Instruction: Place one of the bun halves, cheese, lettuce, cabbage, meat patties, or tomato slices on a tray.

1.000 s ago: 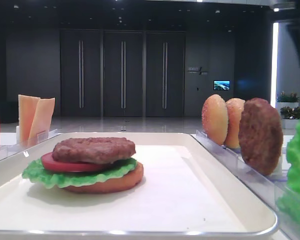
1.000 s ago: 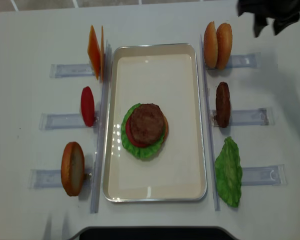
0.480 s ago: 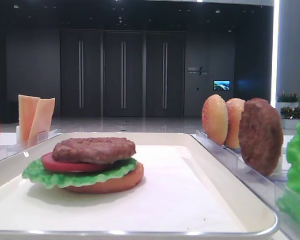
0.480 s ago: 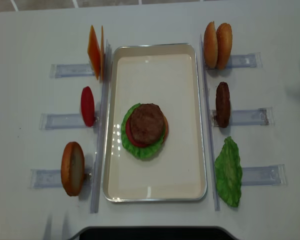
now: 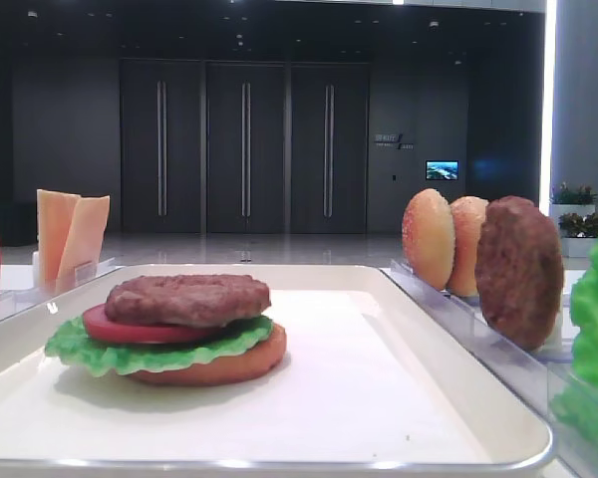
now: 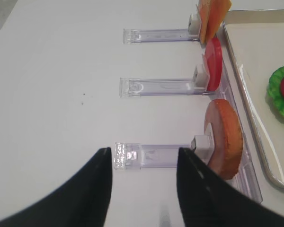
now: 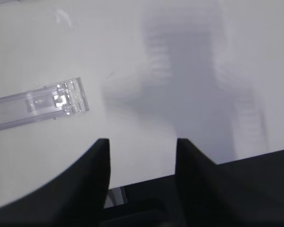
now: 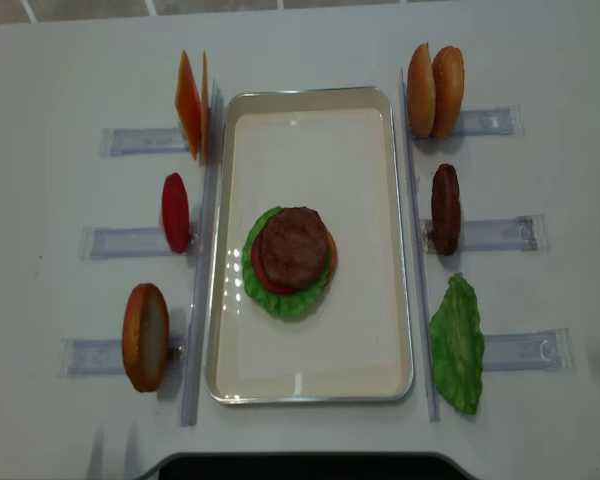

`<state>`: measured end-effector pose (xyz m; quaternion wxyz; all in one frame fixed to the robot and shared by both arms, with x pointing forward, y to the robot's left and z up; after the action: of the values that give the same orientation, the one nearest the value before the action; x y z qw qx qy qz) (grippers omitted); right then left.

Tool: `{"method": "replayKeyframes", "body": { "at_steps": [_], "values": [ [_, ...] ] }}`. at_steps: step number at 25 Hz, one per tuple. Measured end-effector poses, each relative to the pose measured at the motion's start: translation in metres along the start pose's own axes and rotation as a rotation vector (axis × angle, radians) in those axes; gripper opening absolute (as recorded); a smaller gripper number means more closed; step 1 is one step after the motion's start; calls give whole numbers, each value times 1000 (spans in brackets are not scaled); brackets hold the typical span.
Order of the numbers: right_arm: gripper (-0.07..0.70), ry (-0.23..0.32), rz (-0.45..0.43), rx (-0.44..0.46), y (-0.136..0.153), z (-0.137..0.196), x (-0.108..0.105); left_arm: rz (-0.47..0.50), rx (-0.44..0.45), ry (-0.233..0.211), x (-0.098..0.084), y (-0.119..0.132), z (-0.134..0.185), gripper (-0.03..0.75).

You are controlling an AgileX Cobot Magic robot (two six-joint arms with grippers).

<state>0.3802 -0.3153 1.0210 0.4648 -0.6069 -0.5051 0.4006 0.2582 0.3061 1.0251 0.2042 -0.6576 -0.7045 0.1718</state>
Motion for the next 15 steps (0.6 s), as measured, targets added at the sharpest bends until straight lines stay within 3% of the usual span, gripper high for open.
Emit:
{"method": "replayKeyframes", "body": {
  "at_steps": [4,8,15],
  "values": [
    [311,5,-21,-186,-10,36,-2,0,0,0,0,0,0,345],
    [311,7,-31,-294,-7,63,-4,0,0,0,0,0,0,345],
    [311,-29,-73,-519,-27,87,-2,0,0,0,0,0,0,345]
  ]
}}
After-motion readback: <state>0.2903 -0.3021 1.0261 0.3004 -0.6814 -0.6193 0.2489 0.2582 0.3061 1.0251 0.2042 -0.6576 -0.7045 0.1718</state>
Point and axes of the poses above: a point on each arm's last joint axis where the gripper is mounted, y pointing out along that axis toward the gripper, x along the wrist's bending axis when the last joint is at zero, z = x × y, the point moved 3 cm from there along y, pointing out along that axis toward the gripper, and after that the axes turned 1 degree about y, right-handed, at the moved point
